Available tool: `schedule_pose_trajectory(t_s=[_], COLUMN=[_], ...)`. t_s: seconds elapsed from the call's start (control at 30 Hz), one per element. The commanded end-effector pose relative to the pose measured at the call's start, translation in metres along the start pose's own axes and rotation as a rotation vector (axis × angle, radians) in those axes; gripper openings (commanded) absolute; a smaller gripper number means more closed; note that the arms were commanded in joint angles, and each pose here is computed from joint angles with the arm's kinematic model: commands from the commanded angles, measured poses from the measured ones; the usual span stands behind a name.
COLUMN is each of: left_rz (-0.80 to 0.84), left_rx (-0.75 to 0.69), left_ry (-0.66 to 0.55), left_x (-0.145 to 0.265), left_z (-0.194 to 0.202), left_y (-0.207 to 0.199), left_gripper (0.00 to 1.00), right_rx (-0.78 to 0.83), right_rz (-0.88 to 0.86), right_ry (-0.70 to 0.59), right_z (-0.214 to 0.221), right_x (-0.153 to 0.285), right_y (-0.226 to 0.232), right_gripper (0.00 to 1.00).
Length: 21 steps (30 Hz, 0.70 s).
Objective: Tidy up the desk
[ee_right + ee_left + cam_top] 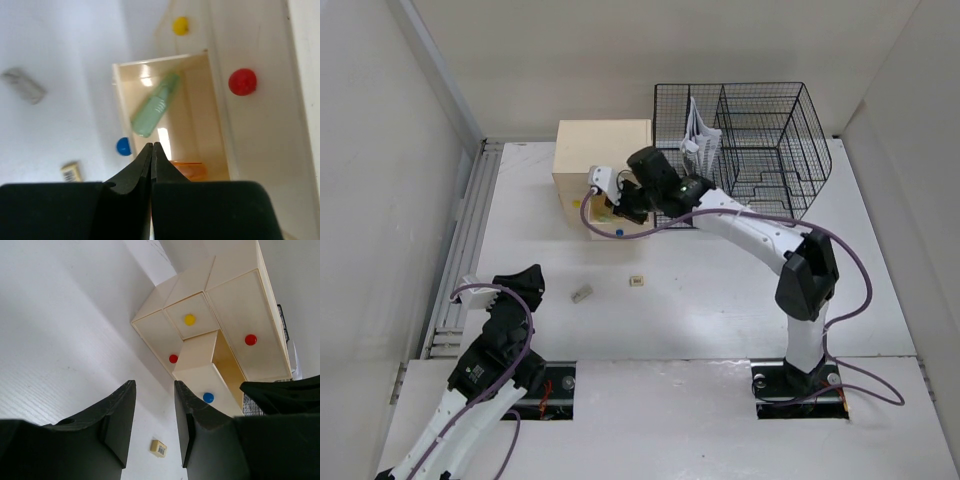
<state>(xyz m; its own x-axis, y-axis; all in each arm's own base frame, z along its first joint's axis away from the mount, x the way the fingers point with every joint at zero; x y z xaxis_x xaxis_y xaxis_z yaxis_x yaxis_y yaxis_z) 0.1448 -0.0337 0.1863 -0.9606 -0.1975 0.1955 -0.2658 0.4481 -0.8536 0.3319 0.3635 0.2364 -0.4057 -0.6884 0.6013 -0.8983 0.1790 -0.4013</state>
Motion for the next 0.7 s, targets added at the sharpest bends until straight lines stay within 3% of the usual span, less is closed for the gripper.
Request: schedule_pose_trajectory(t_s=[0.0,0.07,0.43,0.5,0.67], left_rz=[0.075,0.075,0.078,0.078,0.078], left_rx=[0.080,0.080,0.080,0.080,0.071], left_ry=[-0.031,-0.031,-0.022,-0.022,-0.022], left_x=[0.009,0.009,0.010,0.010,0.010], left_z=[-0.015,-0.015,-0.014,-0.014,-0.014], left_y=[-0.014,-0.014,-0.014,-0.014,-0.014], left_gripper=[0.34,0.34,0.34,0.34,0.34], right_rx=[-0.072,-0.070,-0.067,-0.097,-0.118], right_rz=[-0.308,-0.426,-0.523,-0.467,-0.027], right_ry=[-0.215,-0.246,-0.145,-0.117,0.009], right_z=[-0.022,-0.021,0.003,0.009,0.010], right_x=[0.026,0.021,0.002,-0.007,-0.017], right_y=[0.007,0.016,0.034,0.030,0.009], right_gripper=[0.00,0.00,0.00,0.00,0.00])
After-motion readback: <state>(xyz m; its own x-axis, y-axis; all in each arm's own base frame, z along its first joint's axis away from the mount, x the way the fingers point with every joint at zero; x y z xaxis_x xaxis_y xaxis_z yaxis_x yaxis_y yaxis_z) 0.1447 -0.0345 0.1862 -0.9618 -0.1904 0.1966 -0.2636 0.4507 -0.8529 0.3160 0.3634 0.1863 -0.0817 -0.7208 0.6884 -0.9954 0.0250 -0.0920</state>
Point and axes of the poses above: each gripper's point midway between its finger pads, its own x axis back along the fingers, its own y axis along the line the jaws close on, z = x × y, the point moved 6 cm from there along x, back along the fingers, and after that the axes turned 5 degrees about x, right-handed, at the moved point
